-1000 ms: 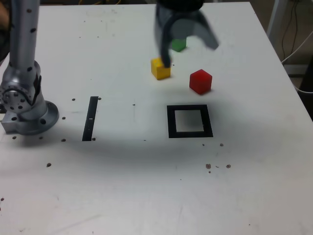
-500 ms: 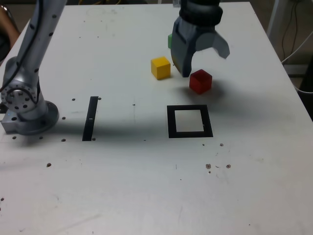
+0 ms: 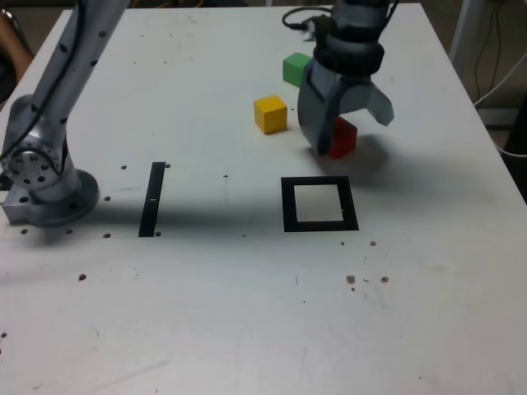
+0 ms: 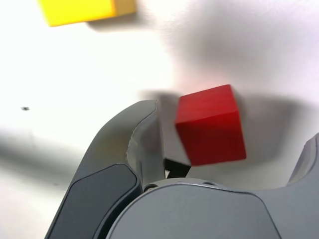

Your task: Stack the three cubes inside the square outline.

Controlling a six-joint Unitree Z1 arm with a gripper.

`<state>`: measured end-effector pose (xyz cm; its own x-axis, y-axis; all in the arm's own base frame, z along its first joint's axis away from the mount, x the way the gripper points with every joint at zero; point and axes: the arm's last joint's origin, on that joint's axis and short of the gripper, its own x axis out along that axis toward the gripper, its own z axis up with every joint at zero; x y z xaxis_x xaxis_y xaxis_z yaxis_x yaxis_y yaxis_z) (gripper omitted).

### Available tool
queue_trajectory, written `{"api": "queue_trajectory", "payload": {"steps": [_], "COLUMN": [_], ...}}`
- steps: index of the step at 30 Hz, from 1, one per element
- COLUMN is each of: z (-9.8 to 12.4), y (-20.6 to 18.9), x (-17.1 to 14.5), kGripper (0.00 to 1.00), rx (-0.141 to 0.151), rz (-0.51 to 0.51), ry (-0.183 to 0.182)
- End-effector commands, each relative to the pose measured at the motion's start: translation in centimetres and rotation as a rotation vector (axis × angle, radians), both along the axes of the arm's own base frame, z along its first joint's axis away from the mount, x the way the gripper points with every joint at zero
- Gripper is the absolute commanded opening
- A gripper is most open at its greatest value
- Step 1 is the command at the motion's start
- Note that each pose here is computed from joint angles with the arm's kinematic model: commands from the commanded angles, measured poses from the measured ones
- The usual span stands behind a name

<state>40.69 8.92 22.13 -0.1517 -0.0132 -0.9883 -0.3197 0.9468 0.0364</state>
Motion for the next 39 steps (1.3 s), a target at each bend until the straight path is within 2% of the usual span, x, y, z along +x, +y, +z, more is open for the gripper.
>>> {"api": "queue_trajectory", "payload": {"steps": [1,10,18,24,32,39], "z": [-0.2,-0.4,-0.3,-0.5,-0.6,-0.3], "y": [0.1,0.2,0.3,0.4,0.5,0.6], "x": [0.2,0.0,0.1,0.4,0.6,1.0], "kGripper": [0.94,0.88,0.84,0.73,0.61,0.5], "rx": [0.005,0.01,0.019,0.017,0.028,0.033], "rz": [0.001,0.002,0.0,-0.006,-0.013,-0.034], "ry": [0.001,0.037,0.043,0.048,0.042,0.004]}}
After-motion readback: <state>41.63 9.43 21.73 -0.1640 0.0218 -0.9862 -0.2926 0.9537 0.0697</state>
